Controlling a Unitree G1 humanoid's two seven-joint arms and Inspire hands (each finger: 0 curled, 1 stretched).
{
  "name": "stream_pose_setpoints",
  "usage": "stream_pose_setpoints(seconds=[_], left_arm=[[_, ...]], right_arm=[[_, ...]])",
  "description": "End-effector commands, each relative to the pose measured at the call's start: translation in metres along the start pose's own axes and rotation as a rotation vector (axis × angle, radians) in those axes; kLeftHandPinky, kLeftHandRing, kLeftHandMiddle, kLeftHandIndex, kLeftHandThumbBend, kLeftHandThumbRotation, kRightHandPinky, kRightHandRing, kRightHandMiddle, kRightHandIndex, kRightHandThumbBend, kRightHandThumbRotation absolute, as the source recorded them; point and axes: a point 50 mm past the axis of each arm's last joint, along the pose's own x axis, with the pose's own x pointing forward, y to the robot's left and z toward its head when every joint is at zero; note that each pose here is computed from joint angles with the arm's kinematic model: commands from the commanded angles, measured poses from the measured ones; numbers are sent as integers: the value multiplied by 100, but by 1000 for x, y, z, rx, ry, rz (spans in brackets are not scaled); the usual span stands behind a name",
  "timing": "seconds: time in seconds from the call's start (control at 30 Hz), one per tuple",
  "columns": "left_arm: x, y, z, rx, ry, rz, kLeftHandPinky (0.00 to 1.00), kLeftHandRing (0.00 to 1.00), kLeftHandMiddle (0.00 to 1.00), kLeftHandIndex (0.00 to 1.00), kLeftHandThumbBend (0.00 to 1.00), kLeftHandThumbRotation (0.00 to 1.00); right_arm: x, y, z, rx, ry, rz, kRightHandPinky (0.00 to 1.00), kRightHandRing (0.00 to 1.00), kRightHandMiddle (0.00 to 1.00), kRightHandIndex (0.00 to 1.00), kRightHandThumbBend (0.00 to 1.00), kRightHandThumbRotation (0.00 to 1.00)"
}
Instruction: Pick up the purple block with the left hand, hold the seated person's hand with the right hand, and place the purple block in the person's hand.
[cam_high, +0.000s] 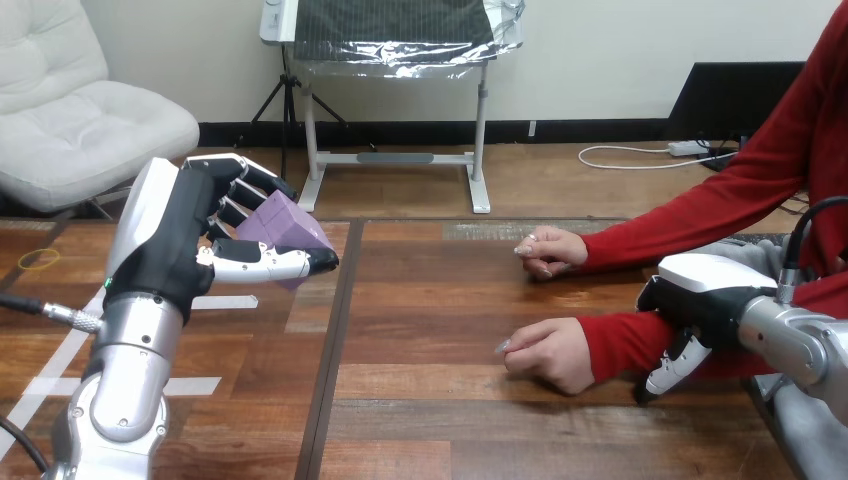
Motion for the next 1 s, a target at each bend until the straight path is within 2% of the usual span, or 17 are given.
stream_pose_setpoints(seconds=[0.0, 0.63, 0.97], left_arm=[[8, 15, 28, -12, -116, 65, 24, 30, 36, 41, 76, 0], [8, 14, 28, -18, -127, 61, 24, 30, 36, 41, 75, 0], [8, 13, 29, -34, -130, 61, 25, 31, 36, 41, 76, 0]], right_arm=[[5, 30, 8, 1, -1, 101, 19, 27, 37, 43, 88, 14], [3, 19, 4, 61, 0, 56, 24, 32, 40, 40, 88, 11], [-1, 6, 1, 80, -33, -23, 27, 34, 41, 39, 89, 10]])
